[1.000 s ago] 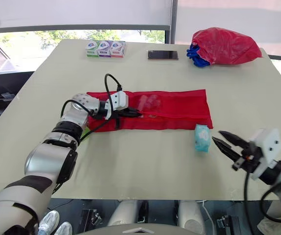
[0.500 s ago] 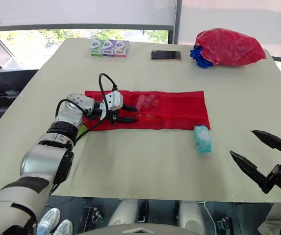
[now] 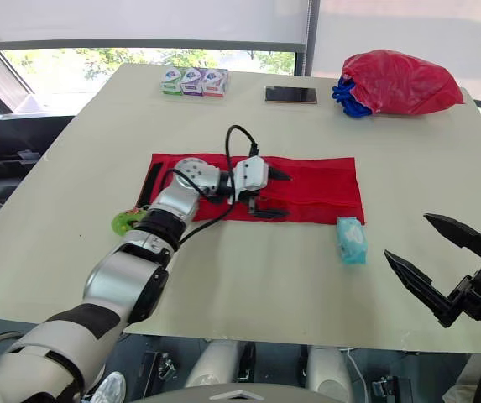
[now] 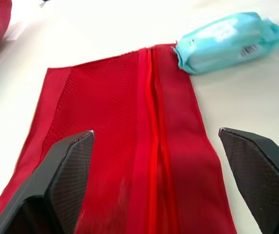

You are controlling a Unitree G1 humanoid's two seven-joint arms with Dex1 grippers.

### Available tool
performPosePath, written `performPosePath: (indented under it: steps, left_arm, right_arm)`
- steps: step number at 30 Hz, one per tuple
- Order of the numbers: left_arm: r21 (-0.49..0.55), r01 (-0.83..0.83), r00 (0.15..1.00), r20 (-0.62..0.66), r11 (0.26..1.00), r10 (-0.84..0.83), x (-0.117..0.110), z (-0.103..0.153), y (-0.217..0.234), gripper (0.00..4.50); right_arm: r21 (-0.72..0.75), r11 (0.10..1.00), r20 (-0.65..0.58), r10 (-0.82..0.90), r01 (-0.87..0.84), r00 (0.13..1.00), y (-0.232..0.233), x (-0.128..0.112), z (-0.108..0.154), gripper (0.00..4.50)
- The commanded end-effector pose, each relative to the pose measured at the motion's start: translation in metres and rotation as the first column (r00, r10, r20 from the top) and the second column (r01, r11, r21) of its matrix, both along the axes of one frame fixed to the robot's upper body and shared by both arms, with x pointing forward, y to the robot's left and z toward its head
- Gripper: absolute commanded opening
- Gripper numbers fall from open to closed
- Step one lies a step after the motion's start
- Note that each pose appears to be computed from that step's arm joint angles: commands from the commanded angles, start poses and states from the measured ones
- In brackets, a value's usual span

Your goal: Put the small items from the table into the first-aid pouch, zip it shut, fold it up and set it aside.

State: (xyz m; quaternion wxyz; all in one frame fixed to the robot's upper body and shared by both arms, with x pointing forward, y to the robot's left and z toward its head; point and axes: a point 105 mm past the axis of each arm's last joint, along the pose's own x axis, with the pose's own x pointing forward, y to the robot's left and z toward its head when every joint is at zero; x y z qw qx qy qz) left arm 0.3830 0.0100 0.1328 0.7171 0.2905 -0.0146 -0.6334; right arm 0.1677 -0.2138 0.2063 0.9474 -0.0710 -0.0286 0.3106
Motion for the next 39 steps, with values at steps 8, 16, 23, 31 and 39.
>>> performPosePath:
  steps: [8,16,23,31,39]
  left_arm:
    - [0.022,-0.138,0.988,0.067,0.99,0.136,0.016,-0.001,-0.049,4.36]
    - [0.035,-0.159,0.985,0.067,0.987,0.157,0.017,-0.003,-0.058,3.19]
    - [0.045,-0.128,0.99,0.064,0.991,0.125,0.013,-0.003,-0.059,0.16]
    - [0.015,-0.142,0.989,0.033,0.99,0.142,0.014,-0.002,-0.058,0.06]
    - [0.011,-0.147,0.989,0.028,0.989,0.147,0.015,-0.002,-0.056,0.06]
  right_arm:
    - [-0.007,0.999,0.054,-0.048,0.048,0.997,0.007,-0.009,0.008,4.5]
    - [-0.005,0.996,0.056,-0.086,0.087,0.995,0.005,-0.015,0.006,4.5]
    - [-0.012,0.996,0.047,-0.089,0.09,0.995,0.004,-0.017,0.003,4.5]
    - [-0.164,0.966,-0.034,-0.209,0.201,0.977,-0.018,-0.016,-0.017,4.5]
    - [-0.274,0.936,-0.062,-0.247,0.221,0.967,-0.036,-0.016,-0.023,4.5]
